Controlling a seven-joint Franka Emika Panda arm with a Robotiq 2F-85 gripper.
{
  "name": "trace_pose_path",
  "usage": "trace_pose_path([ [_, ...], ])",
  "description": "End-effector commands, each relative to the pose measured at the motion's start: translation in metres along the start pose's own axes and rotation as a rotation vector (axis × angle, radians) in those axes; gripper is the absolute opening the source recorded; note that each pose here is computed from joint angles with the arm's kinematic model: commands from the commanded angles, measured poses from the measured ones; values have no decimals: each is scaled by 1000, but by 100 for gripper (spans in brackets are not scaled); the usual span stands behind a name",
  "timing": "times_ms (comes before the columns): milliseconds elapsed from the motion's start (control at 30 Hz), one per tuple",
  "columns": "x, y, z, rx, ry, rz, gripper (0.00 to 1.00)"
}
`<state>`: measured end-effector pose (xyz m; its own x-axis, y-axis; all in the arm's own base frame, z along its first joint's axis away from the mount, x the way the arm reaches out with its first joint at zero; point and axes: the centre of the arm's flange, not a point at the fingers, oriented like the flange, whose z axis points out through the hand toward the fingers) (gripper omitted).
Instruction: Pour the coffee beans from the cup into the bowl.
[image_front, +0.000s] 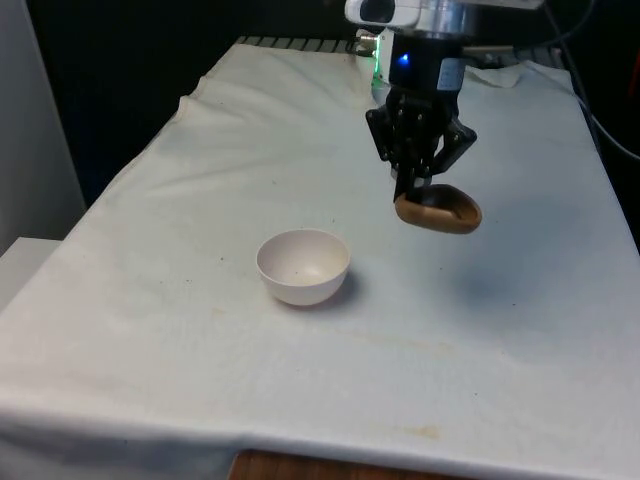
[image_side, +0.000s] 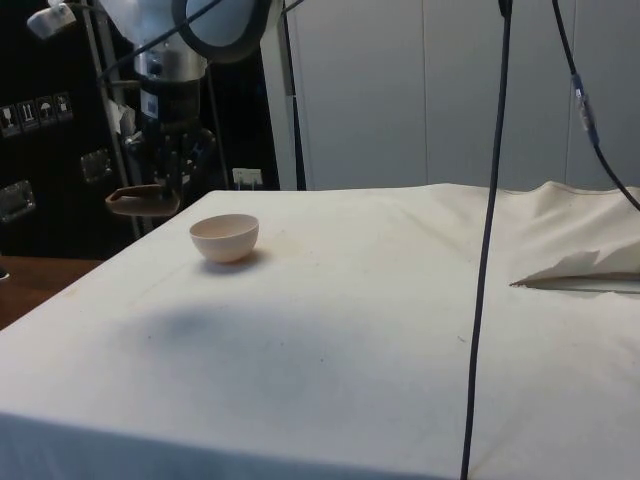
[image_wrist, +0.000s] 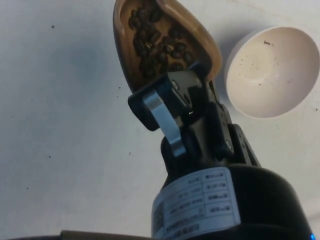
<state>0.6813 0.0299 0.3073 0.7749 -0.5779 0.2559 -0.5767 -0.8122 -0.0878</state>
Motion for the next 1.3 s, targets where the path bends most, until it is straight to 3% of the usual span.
trace_pose_path([
  [0,0,1,0,1,-1,-3,0],
  [33,0,3,-2,15,-5,-7,0],
  [300,4,10,-6,13,-6,-37,0],
  [333,5,10,-5,0,0,-34,0],
  [367,5,11,-7,13,-6,-41,0],
  [533,8,17,-10,12,-7,-59,0],
  [667,12,20,-8,-3,2,-65,0],
  [733,12,23,-11,8,-3,-76,0],
  [900,15,33,-11,-1,0,-104,0],
  [933,17,33,-10,-15,4,-100,0],
  [967,16,34,-11,-2,1,-108,0],
  [1200,23,44,-10,-7,1,-136,0],
  [1233,23,43,-9,-22,4,-131,0],
  [1267,24,44,-10,-6,0,-140,0],
])
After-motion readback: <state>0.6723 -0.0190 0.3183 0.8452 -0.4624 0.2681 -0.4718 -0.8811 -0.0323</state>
